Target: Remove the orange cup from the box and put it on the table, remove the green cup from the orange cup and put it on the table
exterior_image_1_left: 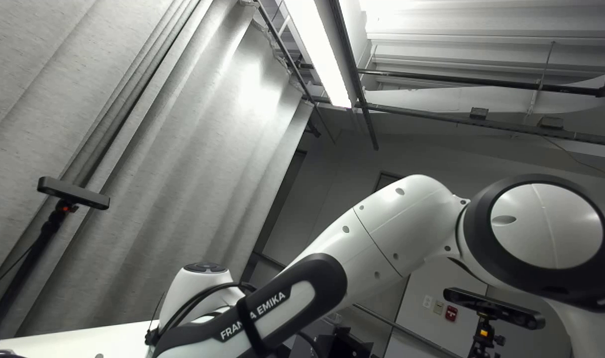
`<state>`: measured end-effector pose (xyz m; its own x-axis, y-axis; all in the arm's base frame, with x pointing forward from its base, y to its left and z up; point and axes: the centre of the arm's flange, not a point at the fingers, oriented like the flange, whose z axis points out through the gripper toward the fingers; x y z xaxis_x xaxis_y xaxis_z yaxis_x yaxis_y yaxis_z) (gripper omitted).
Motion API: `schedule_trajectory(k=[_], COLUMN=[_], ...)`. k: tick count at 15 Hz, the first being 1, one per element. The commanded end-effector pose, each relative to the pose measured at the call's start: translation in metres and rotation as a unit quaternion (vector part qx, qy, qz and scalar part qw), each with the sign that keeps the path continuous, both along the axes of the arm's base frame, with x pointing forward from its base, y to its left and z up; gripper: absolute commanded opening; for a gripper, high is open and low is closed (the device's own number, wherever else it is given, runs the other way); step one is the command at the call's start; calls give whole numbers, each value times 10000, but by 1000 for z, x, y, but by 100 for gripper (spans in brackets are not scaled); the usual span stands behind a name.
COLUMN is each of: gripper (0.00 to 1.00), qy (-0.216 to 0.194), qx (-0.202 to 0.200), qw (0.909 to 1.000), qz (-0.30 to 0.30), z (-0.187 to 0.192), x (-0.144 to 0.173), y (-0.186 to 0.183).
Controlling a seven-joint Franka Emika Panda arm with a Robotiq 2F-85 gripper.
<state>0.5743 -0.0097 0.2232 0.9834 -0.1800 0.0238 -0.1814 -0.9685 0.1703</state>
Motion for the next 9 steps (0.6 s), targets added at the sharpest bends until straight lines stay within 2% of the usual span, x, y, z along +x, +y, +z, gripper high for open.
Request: schedule_trajectory(k=[1,9], gripper=[0,1], qy=[-127,-178], qx=[68,-61], qw=[9999,9997], qz=[-64,-150], z=[5,12], x=[0,-4], y=[-4,-1])
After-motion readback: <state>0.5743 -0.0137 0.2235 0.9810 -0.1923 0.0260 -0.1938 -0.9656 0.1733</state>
